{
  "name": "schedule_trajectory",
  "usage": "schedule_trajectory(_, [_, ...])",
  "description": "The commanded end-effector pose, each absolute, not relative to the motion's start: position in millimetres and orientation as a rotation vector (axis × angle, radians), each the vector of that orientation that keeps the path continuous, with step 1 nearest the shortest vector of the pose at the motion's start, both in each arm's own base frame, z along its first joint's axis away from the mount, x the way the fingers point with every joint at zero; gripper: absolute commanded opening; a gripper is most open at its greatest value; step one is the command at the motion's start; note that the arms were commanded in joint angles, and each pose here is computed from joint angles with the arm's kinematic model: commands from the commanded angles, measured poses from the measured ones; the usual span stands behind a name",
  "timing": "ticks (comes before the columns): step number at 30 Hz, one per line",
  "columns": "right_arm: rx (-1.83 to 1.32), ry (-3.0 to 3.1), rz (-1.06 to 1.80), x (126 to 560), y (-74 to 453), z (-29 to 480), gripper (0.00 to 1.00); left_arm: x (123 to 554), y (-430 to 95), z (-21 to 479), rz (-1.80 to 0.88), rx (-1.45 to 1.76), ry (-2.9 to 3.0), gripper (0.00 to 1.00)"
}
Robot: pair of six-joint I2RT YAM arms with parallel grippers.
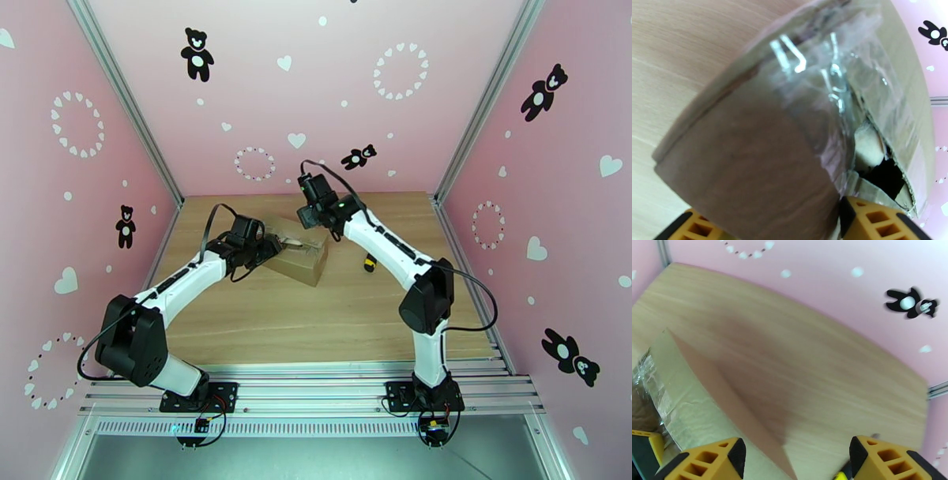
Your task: Unpack the express box
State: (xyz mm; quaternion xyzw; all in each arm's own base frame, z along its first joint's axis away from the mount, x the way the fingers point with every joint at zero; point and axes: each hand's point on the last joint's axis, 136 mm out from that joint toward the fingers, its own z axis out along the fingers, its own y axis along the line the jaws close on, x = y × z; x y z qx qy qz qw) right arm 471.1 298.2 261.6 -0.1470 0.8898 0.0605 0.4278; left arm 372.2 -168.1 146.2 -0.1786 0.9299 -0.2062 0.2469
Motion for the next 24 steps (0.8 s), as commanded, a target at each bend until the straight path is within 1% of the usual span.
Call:
schedule_trajectory(1, [-0.381, 2.289, 0.418, 465.4, 301.5, 260.3, 0.74, 336.4, -149.3, 115.1, -0.353, -0.446, 2.741, 0.66])
schedule_trajectory(6, [-0.377, 2.348, 0.592, 467.8, 298.4, 247.2, 0.76, 347.5, -152.8, 129.5, -0.358, -0.427, 2.714, 0.66])
schedule_trajectory(11, [-0.346, 2.376, 0.9, 464.4, 300.9, 237.9, 0.77, 355.6, -153.0, 138.9, -0.339, -0.409, 2.701, 0.66])
schedule_trajectory(18, [-0.341, 2.427, 1.009, 433.6, 308.7, 215.8, 0.77, 362.6, -155.5, 148.5, -0.348, -0.4, 2.683, 0.66])
schedule_trajectory(24, [-0.313, 2.459, 1.066, 396.3, 313.8, 201.6, 0.77, 365.1, -154.4, 153.7, -0.336, -0.395, 2.675, 0.66])
